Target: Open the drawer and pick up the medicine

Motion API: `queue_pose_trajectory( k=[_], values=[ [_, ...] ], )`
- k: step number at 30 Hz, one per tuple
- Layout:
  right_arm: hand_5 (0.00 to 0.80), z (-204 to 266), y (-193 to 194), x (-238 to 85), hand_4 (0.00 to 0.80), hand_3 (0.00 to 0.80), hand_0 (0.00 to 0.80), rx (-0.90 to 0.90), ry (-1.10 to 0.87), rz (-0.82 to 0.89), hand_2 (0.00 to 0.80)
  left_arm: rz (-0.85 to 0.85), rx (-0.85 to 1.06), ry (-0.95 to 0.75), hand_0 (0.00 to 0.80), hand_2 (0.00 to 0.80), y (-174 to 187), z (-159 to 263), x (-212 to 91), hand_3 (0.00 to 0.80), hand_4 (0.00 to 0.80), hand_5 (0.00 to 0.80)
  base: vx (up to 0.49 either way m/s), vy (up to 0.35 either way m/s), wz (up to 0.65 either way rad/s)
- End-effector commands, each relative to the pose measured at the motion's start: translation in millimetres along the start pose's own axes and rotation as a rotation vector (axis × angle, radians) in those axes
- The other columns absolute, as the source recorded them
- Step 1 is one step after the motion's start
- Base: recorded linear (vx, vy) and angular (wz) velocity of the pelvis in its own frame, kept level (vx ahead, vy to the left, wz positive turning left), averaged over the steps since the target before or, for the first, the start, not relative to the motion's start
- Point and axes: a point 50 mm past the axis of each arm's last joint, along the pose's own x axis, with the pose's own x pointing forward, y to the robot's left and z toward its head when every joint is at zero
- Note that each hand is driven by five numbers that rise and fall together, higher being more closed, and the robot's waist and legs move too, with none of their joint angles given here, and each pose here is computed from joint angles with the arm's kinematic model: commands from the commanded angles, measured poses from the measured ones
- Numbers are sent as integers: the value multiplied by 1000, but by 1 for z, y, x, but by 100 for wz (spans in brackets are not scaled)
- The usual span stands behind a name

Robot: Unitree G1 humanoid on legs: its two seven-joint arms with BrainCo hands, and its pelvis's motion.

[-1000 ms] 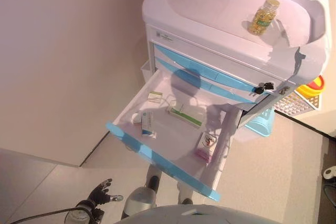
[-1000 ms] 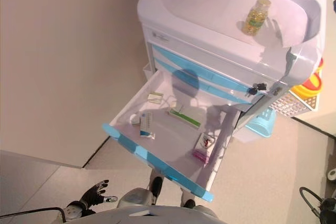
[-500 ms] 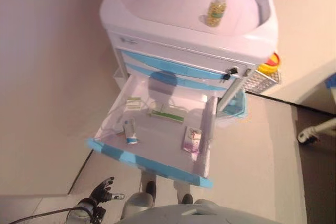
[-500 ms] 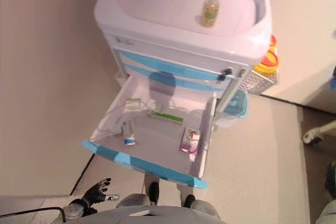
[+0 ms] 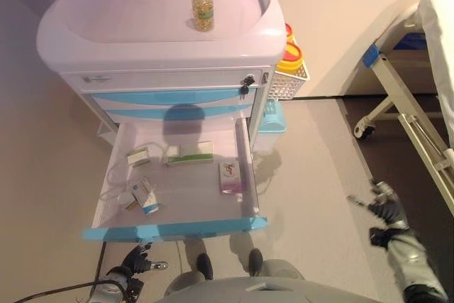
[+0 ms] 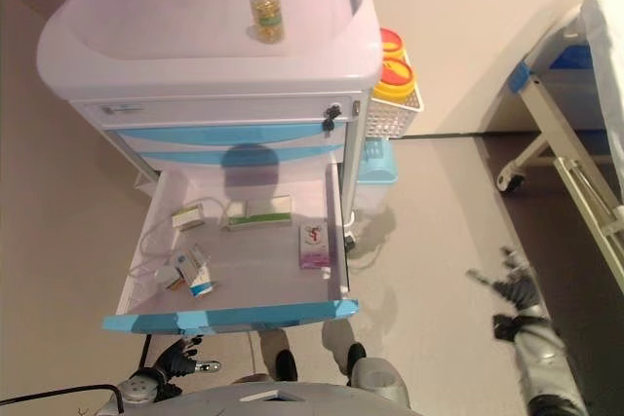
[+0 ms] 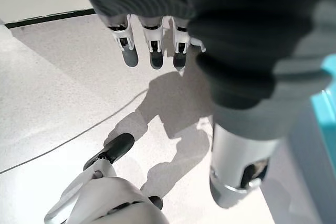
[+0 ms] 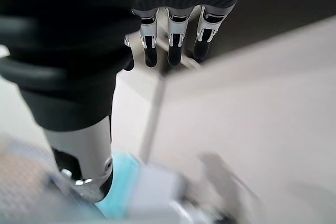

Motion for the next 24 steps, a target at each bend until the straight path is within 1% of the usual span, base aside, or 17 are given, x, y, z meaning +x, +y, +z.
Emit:
queue_pose_trajectory(
  k=[1, 5, 7, 9, 10, 12, 16, 20, 24],
  values=[
    [0, 9, 24, 4, 0, 0, 0, -95, -71, 99, 0, 4, 58, -162, 0, 0, -2, 36, 9, 0, 0, 0, -108, 16, -3],
    [0, -2, 44, 1, 0, 0, 0, -219, -40, 202, 0, 6, 76, -278, 0, 0, -1, 61, 12, 0, 0, 0, -118, 31, -3],
    [0, 2, 47, 3, 0, 0, 0, -271, -61, 198, 0, 21, 114, -336, 0, 0, 3, 76, 11, 0, 0, 0, -94, 24, -6],
    [0, 12, 48, 6, 0, 0, 0, -387, -111, 193, 0, 24, 151, -397, 0, 0, 7, 91, 10, 0, 0, 0, -87, 18, -5],
    [0, 14, 48, 8, 0, 0, 0, -423, -106, 240, 0, 20, 157, -427, 0, 0, 9, 99, 9, 0, 0, 0, -79, 10, -4],
    [0, 20, 46, 9, 0, 0, 0, -464, -133, 260, 0, 34, 177, -476, 0, 0, 16, 112, 6, 0, 0, 0, -53, -14, 0],
    [0, 45, 36, 20, 0, 0, 0, -434, -193, 218, 0, 110, 265, -588, 0, 0, 44, 148, -7, 0, 0, 0, -82, -39, 9],
    [0, 64, 28, 23, 0, 0, 0, -361, -250, 194, 0, 190, 286, -682, 0, 0, 72, 179, -25, 0, 0, 0, -44, -10, 9],
    [0, 74, 27, 20, 0, 0, 0, -326, -303, 183, 0, 247, 335, -723, 0, 0, 91, 202, -39, 0, 0, 0, -3, 33, 0]
  ],
)
